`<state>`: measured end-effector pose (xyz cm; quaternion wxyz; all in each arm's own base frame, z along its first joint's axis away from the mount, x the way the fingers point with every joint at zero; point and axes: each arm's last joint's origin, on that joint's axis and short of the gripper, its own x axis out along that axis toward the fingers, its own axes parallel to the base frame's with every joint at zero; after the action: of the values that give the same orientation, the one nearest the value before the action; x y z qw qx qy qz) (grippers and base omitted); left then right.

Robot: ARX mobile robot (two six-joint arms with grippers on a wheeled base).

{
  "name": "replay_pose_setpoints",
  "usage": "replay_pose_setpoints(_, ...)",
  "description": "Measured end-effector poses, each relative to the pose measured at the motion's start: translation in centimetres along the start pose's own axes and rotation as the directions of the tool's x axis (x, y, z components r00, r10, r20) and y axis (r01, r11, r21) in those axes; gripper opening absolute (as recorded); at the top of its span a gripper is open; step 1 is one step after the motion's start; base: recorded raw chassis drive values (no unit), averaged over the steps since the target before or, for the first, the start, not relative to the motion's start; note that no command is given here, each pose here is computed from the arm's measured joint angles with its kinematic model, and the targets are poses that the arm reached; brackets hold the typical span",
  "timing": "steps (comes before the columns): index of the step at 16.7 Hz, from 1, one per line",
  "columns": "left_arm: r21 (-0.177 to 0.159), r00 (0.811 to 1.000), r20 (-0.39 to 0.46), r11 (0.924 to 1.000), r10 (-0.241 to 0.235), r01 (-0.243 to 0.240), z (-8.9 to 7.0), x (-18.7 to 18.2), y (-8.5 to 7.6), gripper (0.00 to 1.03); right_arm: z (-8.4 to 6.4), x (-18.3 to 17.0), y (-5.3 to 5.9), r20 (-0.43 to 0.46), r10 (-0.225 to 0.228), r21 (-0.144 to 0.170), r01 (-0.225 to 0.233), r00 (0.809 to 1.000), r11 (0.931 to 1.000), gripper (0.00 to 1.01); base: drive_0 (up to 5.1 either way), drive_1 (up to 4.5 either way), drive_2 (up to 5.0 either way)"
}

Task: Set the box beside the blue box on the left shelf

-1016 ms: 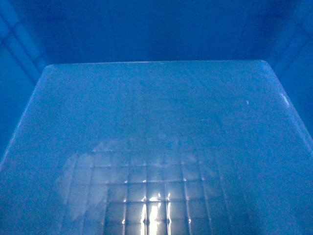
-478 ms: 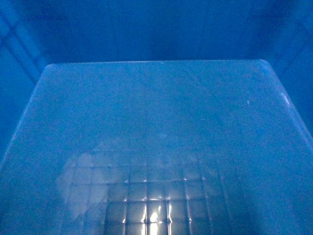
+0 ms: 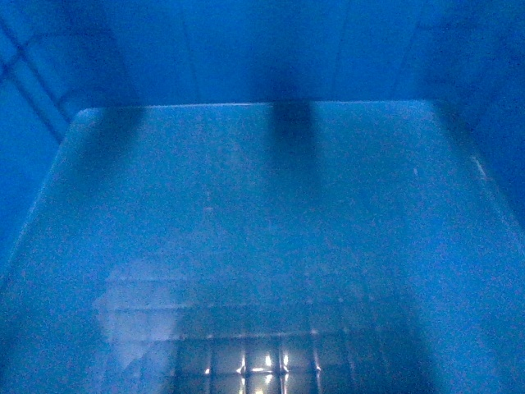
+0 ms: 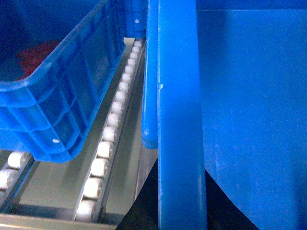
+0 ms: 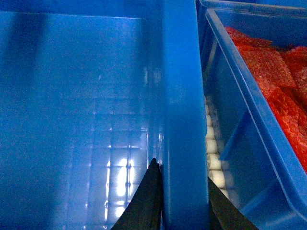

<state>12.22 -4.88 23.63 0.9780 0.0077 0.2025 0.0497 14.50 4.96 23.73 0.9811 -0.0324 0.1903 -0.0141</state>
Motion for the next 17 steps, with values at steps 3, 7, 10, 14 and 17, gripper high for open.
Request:
replay_pose_setpoints(3,0.001,1.000,-0.001,1.0000,0.000,0.000,0.00,0.05,-0.03,0.07,-0.02,0.10,0.04,-0.003,0.000,-0.001,0.000,1.000,1.0000,0.10,0.0,0.00,0.0)
replay_pose_setpoints(7,0.001,1.000,-0.001,1.0000,0.000,0.000,0.00,0.04,-0.02,0.07,-0.02,0.07,0.03,-0.003,0.000,-0.001,0.000,1.000,1.0000,0.10,0.0,0.00,0.0)
replay_pose_setpoints(10,0.001,1.000,-0.001,1.0000,0.000,0.000,0.00,0.04,-0.02,0.07,-0.02,0.07,0.03,-0.002,0.000,-0.001,0.000,1.000,1.0000,0.10,0.0,0.00,0.0)
replay_pose_setpoints(14,0.000,1.000,-0.001,1.0000,0.000,0.000,0.00,0.04,-0.02,0.07,-0.02,0.07,0.03,-0.002,0.000,-0.001,0.000,1.000,1.0000,0.10,0.0,0.00,0.0)
replay_pose_setpoints(17,0.001,1.000,-0.001,1.0000,0.000,0.000,0.00,0.04,-0.02,0.07,-0.02,0.07,0.03,-0.003,0.000,-0.001,0.000,1.000,1.0000,0.10,0.0,0.00,0.0)
